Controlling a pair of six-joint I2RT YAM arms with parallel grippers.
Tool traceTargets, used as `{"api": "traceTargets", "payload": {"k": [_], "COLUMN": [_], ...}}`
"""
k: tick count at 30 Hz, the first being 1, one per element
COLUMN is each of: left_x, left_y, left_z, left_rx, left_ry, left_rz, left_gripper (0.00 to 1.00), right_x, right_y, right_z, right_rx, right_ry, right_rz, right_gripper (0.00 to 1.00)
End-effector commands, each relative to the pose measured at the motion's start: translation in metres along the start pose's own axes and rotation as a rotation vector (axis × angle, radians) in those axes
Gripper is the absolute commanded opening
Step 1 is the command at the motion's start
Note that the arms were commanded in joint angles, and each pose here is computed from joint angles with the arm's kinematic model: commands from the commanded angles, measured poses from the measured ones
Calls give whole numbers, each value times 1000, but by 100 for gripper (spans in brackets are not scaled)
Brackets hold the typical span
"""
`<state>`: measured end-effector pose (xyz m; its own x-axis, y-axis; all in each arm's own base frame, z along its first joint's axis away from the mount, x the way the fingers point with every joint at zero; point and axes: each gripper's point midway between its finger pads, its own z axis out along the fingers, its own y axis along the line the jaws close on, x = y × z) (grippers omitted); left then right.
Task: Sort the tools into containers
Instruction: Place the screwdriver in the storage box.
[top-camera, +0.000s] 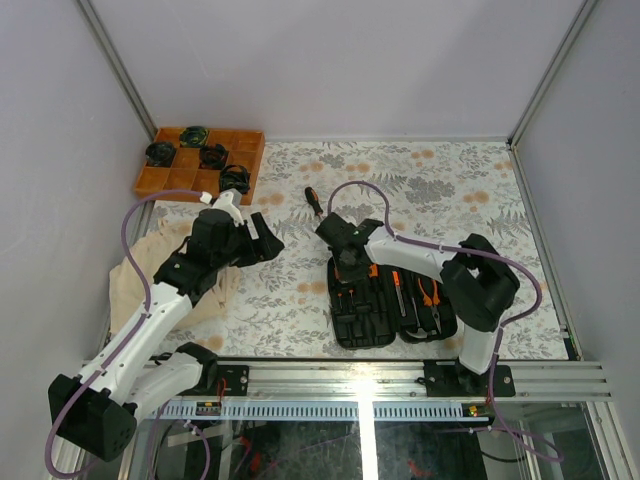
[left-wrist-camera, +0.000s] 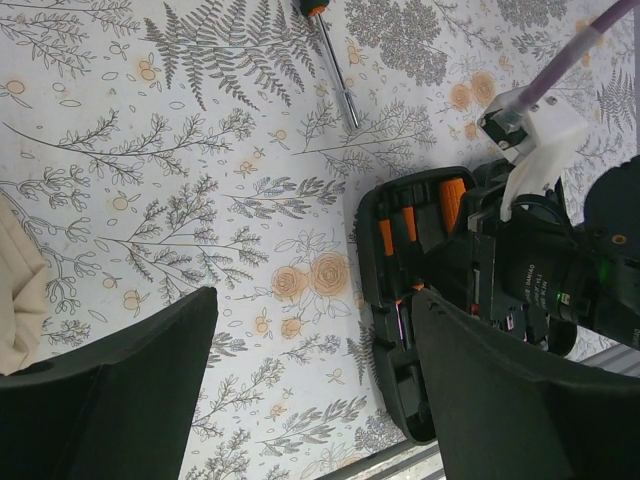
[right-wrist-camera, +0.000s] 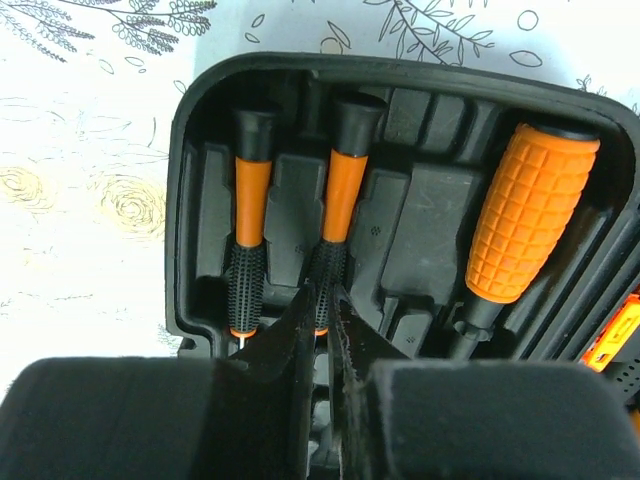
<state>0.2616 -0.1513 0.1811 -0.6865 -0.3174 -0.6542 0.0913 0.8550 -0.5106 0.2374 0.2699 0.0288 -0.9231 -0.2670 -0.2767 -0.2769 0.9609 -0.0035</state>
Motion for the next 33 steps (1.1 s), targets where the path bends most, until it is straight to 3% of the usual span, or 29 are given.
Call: {"api": "traceTargets", "payload": {"k": [1,5,8,11,20,26,33], "left_x": [-7,-7,-6,-6,-10,-12,-12], "left_y": [-6,-5,-5,-3,3,8,15], "left_z": [1,-1,-4,-8,-32,-41,-39], "left_rx": [44,39,38,32,-12,-36,-57], "left_ry": [-31,-37,-37,-35,-55,-87,-119], "left_rz": [13,14,18,30,95,94,85], "left_gripper": [77,77,77,77,78,78,78], "right_x": [13,-30,-54,-64,-108,-151,-196], "right_y": [8,32,29,13,-34,-15,15], "right_z": [-2,-62,-100,-112,-111,-91,-38], "right_rx": [-69,-232,-290,-286,-207,-221,-265], "right_ry": [1,-176,-304,-365,-532,-545,-512], "right_rz": [-6,-29,-12,1,19,-84,-186], "right_gripper": [12,30,38,42,63,71,71]}}
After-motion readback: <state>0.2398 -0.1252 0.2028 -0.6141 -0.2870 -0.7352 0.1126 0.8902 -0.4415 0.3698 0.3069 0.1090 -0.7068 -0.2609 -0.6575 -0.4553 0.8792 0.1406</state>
